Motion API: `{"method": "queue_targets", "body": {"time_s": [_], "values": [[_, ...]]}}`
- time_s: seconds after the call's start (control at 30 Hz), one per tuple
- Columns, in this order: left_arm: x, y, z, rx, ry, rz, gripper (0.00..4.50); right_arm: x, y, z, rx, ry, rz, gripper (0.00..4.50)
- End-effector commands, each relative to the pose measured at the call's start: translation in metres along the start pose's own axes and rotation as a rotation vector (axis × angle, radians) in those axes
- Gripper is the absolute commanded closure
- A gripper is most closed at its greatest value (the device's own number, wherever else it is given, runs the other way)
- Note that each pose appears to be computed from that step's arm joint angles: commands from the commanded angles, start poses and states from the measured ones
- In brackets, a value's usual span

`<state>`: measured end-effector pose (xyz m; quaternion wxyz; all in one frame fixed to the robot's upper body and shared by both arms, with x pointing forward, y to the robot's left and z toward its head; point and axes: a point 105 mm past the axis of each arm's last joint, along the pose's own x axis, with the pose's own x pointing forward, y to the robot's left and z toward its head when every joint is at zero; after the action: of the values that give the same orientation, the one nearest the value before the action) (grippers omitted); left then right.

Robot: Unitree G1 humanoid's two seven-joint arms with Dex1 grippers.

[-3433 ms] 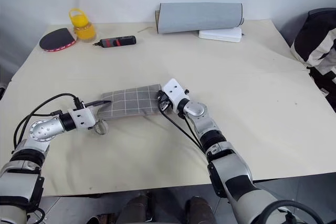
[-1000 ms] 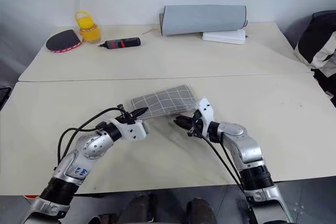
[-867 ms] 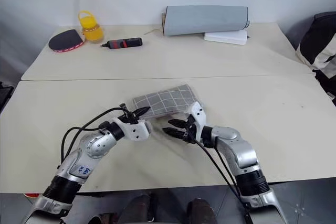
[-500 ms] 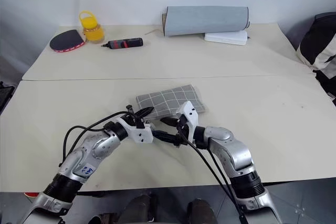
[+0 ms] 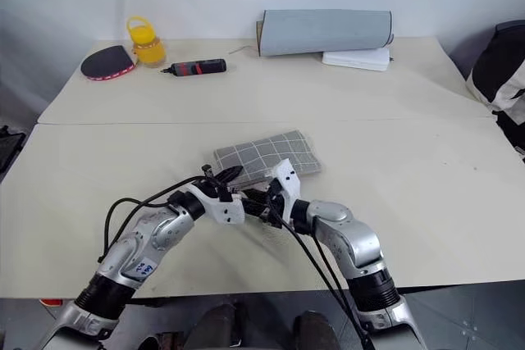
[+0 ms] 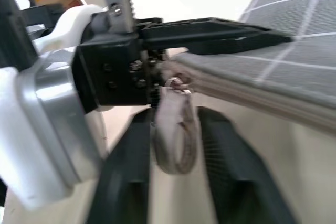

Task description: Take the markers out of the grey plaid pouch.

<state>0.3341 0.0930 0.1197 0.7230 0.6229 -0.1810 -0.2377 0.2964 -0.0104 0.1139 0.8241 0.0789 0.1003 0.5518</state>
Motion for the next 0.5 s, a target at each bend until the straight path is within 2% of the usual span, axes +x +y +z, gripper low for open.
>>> {"method": "queue_targets", "body": {"time_s": [0.03, 0.27, 0.4, 0.5], "values": [[-0.002, -0.013, 0.003, -0.008, 0.002, -0.038, 4.50, 0.000, 0.001, 0.011, -0.028, -0.037, 0.013, 4.46], [-0.007, -0.013, -0.001, -0.082, 0.008, -0.024, 4.50, -0.012, -0.014, 0.016, -0.061, -0.034, -0.030, 4.46], [-0.014, -0.009, -0.009, -0.185, 0.010, -0.012, 4.50, -0.025, -0.035, 0.025, -0.104, -0.032, -0.095, 4.46], [-0.019, -0.007, -0.017, -0.201, 0.010, -0.014, 4.50, -0.035, -0.048, 0.031, -0.141, -0.017, -0.123, 4.46]]}}
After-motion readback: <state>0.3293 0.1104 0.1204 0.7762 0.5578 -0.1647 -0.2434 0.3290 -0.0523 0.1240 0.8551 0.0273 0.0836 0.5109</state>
